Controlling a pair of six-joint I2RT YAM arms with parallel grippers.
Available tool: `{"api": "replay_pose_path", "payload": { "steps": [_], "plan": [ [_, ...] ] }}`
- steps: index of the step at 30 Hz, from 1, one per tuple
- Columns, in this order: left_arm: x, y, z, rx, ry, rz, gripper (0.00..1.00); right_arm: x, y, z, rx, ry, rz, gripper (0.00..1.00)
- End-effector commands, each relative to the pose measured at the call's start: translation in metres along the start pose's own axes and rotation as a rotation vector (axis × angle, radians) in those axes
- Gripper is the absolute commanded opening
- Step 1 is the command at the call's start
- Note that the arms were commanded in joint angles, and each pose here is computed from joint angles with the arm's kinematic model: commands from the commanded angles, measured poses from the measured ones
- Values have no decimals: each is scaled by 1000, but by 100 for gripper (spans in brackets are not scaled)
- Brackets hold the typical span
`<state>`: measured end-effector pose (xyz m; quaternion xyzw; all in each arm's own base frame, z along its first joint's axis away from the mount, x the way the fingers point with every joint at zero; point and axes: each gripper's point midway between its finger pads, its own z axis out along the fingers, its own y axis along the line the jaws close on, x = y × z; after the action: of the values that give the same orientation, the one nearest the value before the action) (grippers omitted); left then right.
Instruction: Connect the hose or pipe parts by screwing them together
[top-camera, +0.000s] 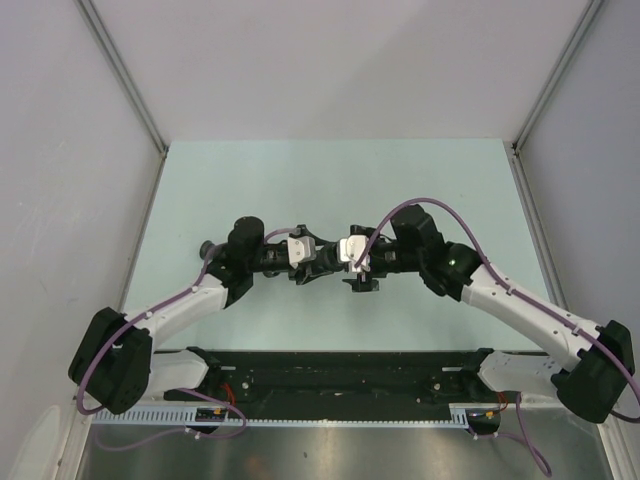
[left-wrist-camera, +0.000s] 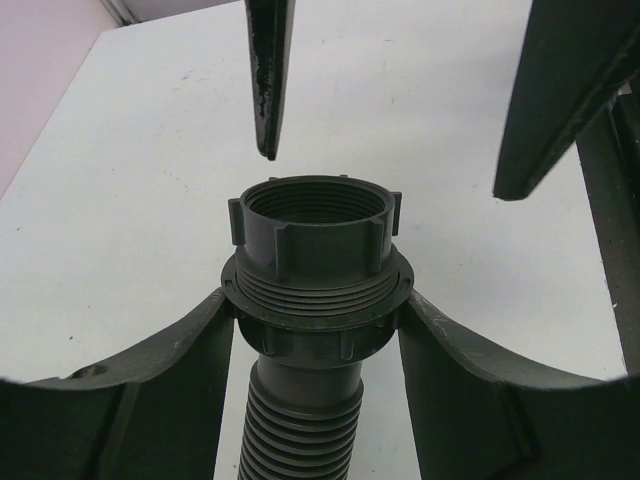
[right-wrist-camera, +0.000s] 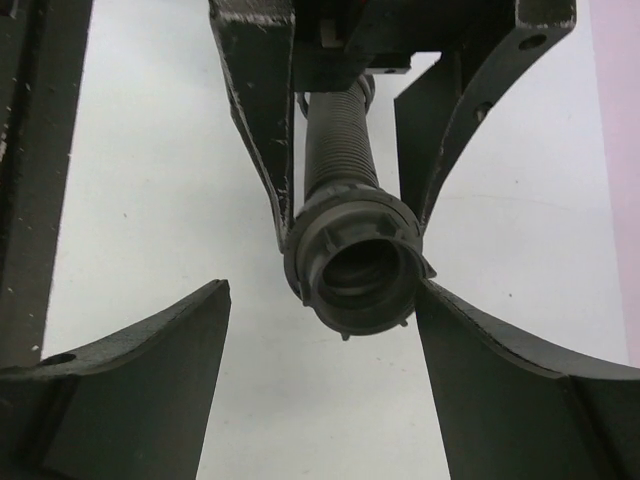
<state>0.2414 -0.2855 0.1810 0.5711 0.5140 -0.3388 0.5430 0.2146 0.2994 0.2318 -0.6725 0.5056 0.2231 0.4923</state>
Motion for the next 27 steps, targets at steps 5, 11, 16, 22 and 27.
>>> {"api": "replay_pose_path", "payload": {
  "steps": [5,11,16,22,27],
  "plan": [
    [-32,5,2,23,-84,96,0,-1,-25,-3,54,2,-118,82],
    [-32,0,2,45,-91,84,0,-2,-27,3,41,-21,-134,83],
    [-33,-1,2,55,-97,84,0,-4,-29,7,33,-45,-143,83],
    [-29,-2,4,62,-90,72,0,2,-25,14,-6,-54,-125,81],
    [-31,-1,4,56,-93,79,0,5,-26,17,-17,-60,-104,75]
  ]
}}
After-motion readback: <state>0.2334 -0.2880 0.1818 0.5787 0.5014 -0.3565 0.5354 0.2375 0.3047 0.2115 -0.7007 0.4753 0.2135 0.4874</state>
